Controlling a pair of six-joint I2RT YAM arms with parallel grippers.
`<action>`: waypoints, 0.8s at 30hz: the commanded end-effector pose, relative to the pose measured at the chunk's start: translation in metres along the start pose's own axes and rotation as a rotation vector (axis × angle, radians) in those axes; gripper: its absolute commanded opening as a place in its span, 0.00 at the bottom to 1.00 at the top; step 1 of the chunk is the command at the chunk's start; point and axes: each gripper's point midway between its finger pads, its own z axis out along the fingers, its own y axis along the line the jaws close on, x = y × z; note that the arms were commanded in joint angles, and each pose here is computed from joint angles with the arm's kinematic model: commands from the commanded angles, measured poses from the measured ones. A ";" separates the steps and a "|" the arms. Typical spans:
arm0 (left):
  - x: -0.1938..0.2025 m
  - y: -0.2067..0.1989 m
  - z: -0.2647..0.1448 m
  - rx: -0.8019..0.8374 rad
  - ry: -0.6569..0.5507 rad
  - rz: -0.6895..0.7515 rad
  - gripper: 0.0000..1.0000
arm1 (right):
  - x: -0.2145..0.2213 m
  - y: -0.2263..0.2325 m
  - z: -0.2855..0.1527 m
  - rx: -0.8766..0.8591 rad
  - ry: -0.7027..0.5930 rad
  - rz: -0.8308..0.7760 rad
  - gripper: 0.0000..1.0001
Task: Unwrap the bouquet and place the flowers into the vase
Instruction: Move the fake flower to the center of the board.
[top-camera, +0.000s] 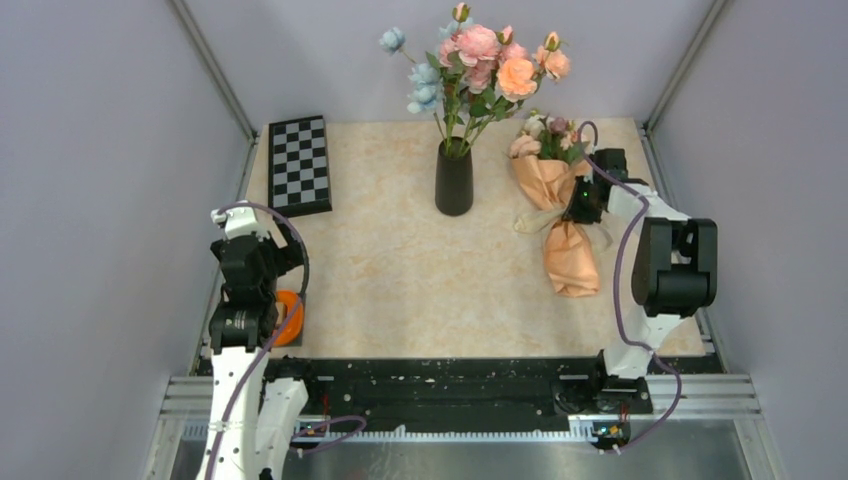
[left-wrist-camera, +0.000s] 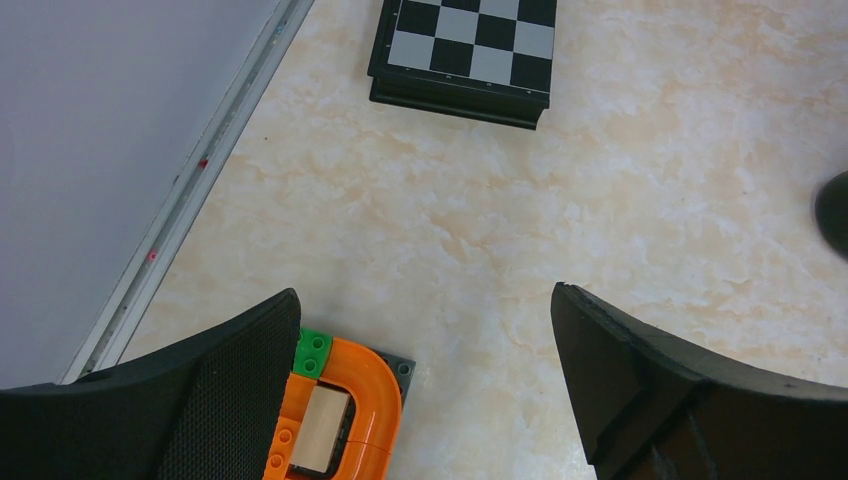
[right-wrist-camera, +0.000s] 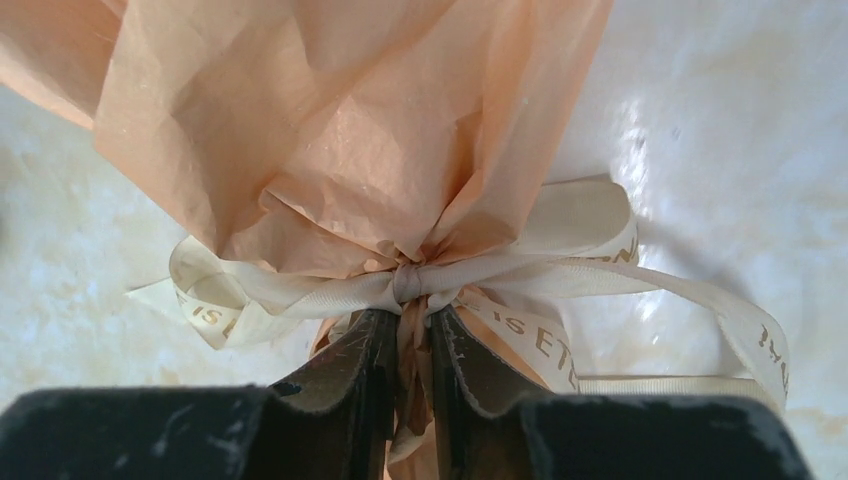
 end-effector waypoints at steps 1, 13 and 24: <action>-0.010 -0.002 -0.002 0.015 -0.045 0.000 0.99 | 0.018 0.024 -0.031 -0.053 0.008 0.048 0.16; -0.010 -0.004 -0.003 0.027 -0.049 -0.007 0.99 | 0.104 0.097 -0.052 -0.138 0.030 0.180 0.07; -0.012 -0.006 -0.005 0.036 -0.055 -0.014 0.99 | 0.154 0.134 -0.073 -0.160 0.028 0.163 0.06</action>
